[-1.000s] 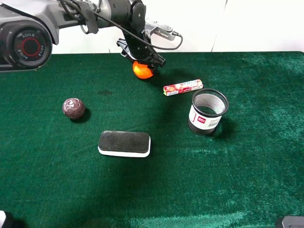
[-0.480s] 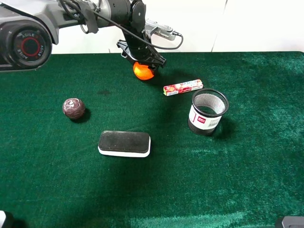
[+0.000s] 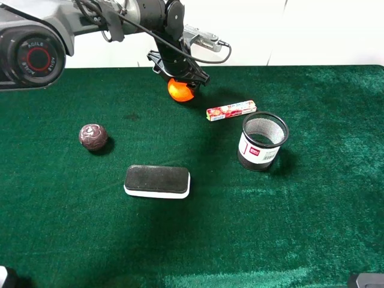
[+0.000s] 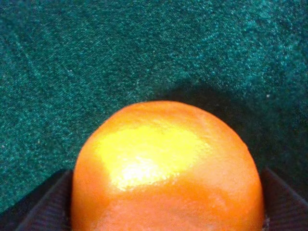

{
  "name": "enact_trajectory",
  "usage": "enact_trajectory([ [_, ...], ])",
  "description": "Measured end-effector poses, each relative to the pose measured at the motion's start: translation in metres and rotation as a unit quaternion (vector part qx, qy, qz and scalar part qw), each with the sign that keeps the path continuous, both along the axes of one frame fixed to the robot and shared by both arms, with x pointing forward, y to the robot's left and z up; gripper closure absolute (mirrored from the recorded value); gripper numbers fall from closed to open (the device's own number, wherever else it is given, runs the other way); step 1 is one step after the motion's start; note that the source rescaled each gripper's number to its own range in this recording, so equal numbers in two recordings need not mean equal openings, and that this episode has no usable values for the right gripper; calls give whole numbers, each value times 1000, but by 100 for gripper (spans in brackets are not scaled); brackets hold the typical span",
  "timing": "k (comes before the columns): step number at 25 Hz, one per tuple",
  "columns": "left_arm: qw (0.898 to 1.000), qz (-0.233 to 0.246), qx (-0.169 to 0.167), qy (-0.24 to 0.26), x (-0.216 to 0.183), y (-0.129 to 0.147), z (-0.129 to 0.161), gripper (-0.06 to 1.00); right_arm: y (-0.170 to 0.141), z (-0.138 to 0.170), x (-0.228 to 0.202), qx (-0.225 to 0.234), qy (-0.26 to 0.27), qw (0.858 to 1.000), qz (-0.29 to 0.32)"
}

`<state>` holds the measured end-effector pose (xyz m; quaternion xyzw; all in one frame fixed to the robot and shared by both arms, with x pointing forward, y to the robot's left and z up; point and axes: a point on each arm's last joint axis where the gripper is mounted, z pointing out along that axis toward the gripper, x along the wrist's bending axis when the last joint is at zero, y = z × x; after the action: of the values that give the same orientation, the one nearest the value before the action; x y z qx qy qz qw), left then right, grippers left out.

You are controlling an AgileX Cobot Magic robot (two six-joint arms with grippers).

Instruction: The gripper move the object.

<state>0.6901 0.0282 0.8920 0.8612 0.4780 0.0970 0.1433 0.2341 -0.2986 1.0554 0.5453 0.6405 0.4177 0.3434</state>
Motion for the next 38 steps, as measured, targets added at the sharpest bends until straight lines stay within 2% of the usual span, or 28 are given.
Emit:
enact_trajectory([
  [3, 1000, -4, 2, 0, 0, 0, 0, 94, 0, 0, 0, 0, 0, 1000, 0],
  [5, 1000, -4, 2, 0, 0, 0, 0, 86, 0, 0, 0, 0, 0, 1000, 0],
  [13, 1000, -4, 2, 0, 0, 0, 0, 16, 0, 0, 0, 0, 0, 1000, 0],
  [15, 1000, -4, 1, -1, 0, 0, 0, 3, 0, 0, 0, 0, 0, 1000, 0],
  [16, 1000, -4, 1, -2, 0, 0, 0, 0, 0, 0, 0, 0, 0, 1000, 0],
  [19, 1000, -5, 1, -4, 1, 0, 0, -4, 0, 0, 0, 0, 0, 1000, 0],
  [23, 1000, -5, -1, -8, 0, 1, 12, -4, 0, 0, 0, 0, 0, 1000, 0],
  [31, 1000, -11, 21, 0, -18, 9, 75, -6, 0, 0, 0, 0, 0, 1000, 0],
  [38, 998, -23, 50, 19, -56, 14, 133, -6, 0, 0, 0, 0, 0, 1000, 0],
])
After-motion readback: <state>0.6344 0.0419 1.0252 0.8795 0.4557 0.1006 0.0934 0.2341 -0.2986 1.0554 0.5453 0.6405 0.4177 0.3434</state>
